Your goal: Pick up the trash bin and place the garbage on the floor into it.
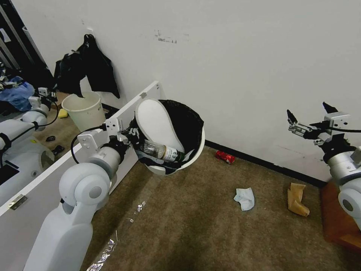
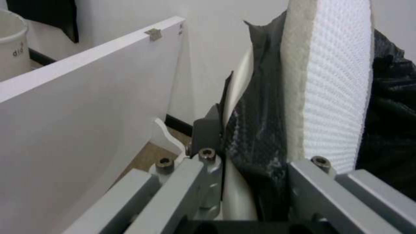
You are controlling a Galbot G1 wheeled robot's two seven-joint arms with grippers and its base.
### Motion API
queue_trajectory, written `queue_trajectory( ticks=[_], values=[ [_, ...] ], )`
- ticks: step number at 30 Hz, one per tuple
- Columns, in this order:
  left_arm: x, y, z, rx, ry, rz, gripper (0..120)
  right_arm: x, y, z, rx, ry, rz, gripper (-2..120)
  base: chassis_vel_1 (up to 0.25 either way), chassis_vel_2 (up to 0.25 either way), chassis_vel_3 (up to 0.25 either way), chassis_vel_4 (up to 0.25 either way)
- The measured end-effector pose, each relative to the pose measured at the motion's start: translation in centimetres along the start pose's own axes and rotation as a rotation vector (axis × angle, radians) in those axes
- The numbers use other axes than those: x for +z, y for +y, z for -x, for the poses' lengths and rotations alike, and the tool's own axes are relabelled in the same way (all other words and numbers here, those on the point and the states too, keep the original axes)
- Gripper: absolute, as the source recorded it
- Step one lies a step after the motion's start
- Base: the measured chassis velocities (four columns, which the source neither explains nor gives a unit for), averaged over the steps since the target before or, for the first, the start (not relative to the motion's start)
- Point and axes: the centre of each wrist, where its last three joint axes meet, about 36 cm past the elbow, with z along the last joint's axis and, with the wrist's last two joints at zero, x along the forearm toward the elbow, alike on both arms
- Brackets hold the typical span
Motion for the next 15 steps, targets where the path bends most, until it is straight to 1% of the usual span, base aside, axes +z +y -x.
queue_trajectory(
  ticks=[4, 10, 15],
  values=[
    [-0.01, 0.0, 0.14, -0.001, -0.001, -0.002, 4, 0.21, -0.08, 0.06, 0.004, 0.0, -0.003, 100, 0.0, 0.0, 0.0, 0.0],
    [0.05, 0.03, 0.43, -0.003, -0.001, -0.007, 4, 0.48, -0.29, 0.31, 0.005, -0.012, -0.005, 100, -0.048, 0.057, 0.053, -0.049],
    [0.05, 0.05, 0.59, -0.003, -0.001, -0.009, 4, 0.52, -0.52, 0.55, 0.005, -0.024, -0.006, 100, 0.0, 0.0, 0.0, 0.0]
  ],
)
